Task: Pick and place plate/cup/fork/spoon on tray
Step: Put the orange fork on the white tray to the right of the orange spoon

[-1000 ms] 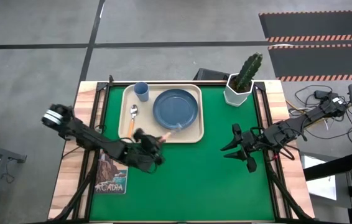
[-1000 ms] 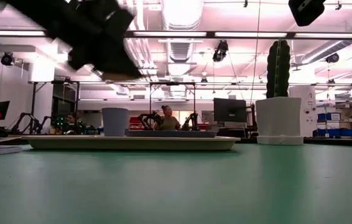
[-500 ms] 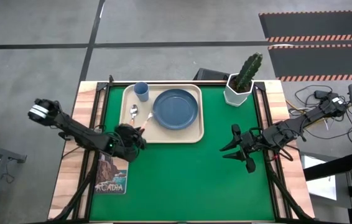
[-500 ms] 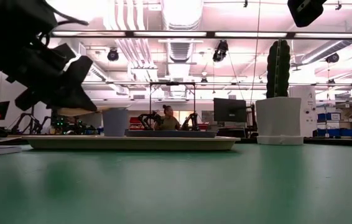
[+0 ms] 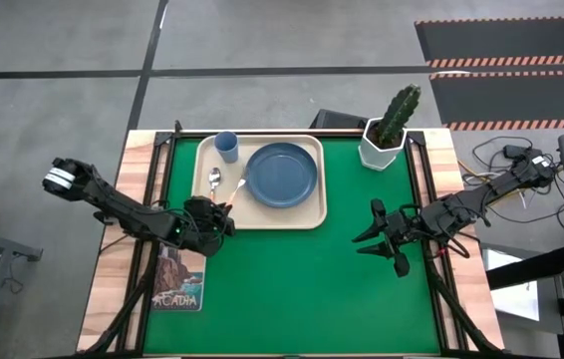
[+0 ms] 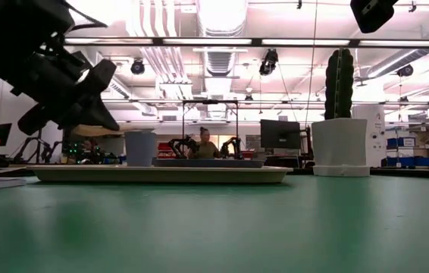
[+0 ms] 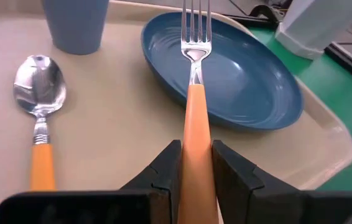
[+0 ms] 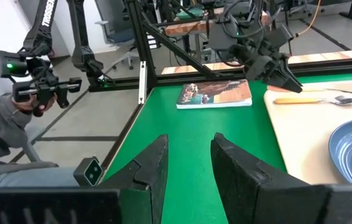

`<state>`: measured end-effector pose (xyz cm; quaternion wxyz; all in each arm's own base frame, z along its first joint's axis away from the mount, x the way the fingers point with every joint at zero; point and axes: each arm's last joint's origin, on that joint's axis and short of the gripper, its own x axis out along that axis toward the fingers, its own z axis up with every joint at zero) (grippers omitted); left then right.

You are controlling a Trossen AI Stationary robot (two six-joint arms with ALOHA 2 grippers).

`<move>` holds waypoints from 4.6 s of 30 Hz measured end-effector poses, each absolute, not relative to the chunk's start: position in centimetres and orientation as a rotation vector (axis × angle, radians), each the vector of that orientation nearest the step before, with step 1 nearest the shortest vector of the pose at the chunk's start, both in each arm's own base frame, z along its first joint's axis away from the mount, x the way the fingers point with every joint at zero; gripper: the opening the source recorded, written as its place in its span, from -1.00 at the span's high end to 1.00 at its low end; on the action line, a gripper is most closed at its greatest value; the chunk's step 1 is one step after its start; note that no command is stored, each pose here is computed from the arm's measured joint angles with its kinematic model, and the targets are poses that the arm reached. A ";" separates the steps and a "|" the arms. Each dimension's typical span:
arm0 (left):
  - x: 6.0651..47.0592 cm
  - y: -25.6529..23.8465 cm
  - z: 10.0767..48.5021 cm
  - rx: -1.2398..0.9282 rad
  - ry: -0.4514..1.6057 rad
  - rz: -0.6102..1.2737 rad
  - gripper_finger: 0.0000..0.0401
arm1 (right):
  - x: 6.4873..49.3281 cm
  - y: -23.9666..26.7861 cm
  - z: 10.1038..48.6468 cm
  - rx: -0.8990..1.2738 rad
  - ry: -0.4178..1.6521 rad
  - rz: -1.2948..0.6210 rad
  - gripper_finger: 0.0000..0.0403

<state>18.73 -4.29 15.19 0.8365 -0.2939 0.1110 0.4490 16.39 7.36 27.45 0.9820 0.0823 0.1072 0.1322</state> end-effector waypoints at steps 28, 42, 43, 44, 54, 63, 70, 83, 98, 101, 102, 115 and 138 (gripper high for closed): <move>18.9 -1.5 11.9 -0.576 0.287 1.170 0.71 | 16.4 7.4 27.4 0.165 0.219 0.266 0.46; 19.6 -1.7 9.7 -0.675 0.286 1.228 0.69 | 16.4 7.4 27.4 0.165 0.224 0.265 0.46; 19.5 -1.7 9.7 -0.679 0.280 1.232 0.68 | 16.4 7.4 27.4 0.165 0.224 0.265 0.46; 19.6 -1.7 9.7 -0.683 0.275 1.236 0.66 | 16.4 7.4 27.4 0.165 0.224 0.265 0.46; 20.0 -1.8 10.0 -0.732 0.261 1.220 0.58 | 16.4 7.4 27.4 0.165 0.224 0.265 0.46; 20.3 -2.0 11.3 -0.680 0.346 1.136 0.58 | 16.4 7.4 27.4 0.165 0.225 0.265 0.46; 19.2 -1.8 14.0 -0.672 0.466 1.015 0.64 | 16.4 7.3 27.4 0.165 0.224 0.264 0.46; 20.5 -1.5 20.0 -0.690 0.763 0.869 1.00 | 16.4 7.0 27.3 0.153 0.212 0.157 0.46; 24.4 2.9 18.2 -0.423 1.402 0.922 1.00 | 16.4 7.0 27.2 0.150 0.224 0.155 0.46; 24.5 3.3 17.3 -0.405 1.446 0.945 1.00 | 16.4 7.0 27.2 0.148 0.229 0.155 0.46; 24.6 3.3 17.1 -0.404 1.452 0.948 1.00 | 16.4 7.0 27.2 0.148 0.230 0.155 0.46; 24.7 3.2 16.5 -0.440 1.449 0.930 1.00 | 16.4 7.0 27.2 0.148 0.229 0.156 0.46; 25.8 2.7 16.2 -0.501 1.350 0.853 1.00 | 16.4 7.0 27.1 0.147 0.233 0.157 0.46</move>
